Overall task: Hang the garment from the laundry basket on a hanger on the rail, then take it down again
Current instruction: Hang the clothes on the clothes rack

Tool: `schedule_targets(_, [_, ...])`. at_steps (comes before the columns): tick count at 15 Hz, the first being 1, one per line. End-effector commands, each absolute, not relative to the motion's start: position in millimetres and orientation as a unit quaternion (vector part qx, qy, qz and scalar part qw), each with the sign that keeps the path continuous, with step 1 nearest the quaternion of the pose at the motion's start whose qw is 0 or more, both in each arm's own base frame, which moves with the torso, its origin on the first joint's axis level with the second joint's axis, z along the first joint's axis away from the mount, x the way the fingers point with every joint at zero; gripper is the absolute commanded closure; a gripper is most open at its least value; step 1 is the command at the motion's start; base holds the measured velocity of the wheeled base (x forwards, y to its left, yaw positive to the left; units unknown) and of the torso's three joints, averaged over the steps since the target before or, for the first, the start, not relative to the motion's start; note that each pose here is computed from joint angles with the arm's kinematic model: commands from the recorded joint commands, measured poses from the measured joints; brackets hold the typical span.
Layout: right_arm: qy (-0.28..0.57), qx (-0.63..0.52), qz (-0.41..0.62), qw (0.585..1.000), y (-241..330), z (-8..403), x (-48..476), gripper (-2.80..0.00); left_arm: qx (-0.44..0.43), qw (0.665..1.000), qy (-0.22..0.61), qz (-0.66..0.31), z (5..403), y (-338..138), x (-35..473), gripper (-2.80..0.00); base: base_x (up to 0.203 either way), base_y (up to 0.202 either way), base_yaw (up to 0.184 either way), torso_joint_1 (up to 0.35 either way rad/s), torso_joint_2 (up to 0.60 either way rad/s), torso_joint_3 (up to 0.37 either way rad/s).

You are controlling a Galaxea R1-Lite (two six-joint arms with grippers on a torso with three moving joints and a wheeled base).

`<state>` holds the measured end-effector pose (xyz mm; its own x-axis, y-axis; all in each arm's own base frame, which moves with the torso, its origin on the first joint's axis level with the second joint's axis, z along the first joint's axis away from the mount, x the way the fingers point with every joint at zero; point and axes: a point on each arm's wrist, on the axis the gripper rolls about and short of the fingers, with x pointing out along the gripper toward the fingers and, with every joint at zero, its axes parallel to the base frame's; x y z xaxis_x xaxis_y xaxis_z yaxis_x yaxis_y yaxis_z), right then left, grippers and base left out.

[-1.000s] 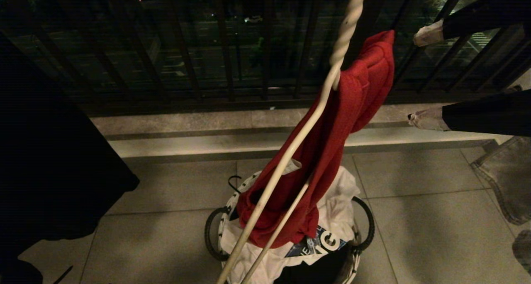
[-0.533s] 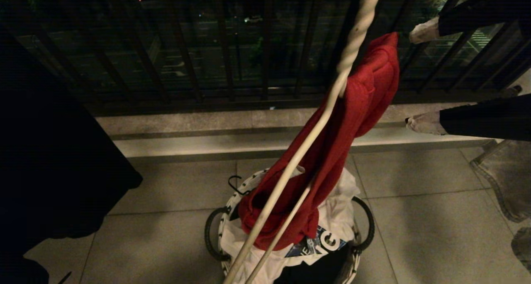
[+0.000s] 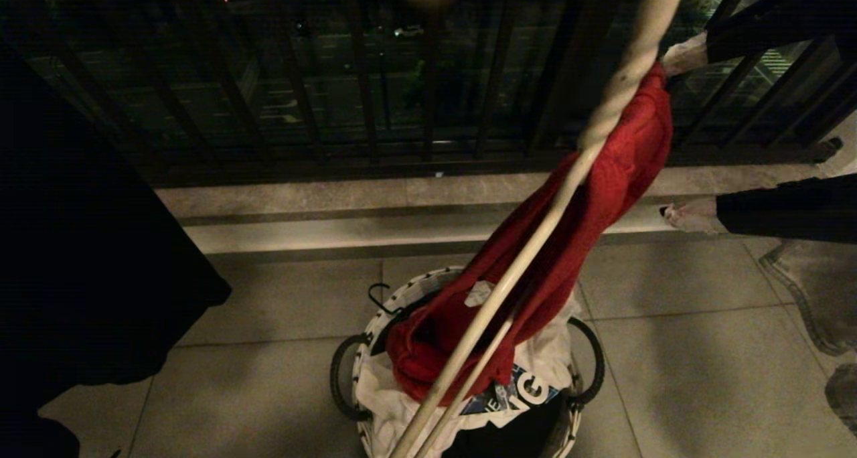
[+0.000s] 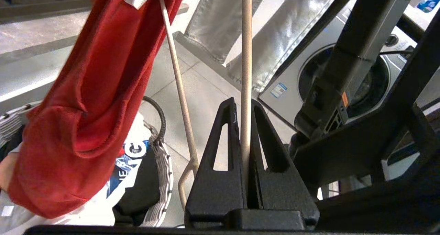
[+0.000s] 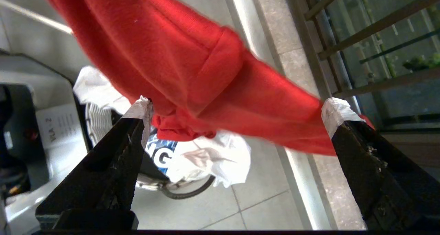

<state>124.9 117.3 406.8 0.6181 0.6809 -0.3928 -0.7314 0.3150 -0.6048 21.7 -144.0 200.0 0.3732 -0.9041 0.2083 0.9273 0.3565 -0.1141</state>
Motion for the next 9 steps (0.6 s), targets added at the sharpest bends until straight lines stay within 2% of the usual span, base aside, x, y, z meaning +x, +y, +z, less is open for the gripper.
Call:
schedule_targets(1, [0.037,-0.395,0.44,0.806,117.3,405.0,124.6,-2.8,-0.106,0.822,-0.054,-0.557,198.8,-143.5,21.5,0.0,0.0,0.0,0.0,0.0,0.0,0.0])
schedule_targets(9, [0.025,-0.399,0.459,0.793,116.6,406.6,121.7,-2.8,-0.099,0.822,-0.049,-0.559,196.0,-144.7,21.0,0.0,0.0,0.0,0.0,0.0,0.0,0.0])
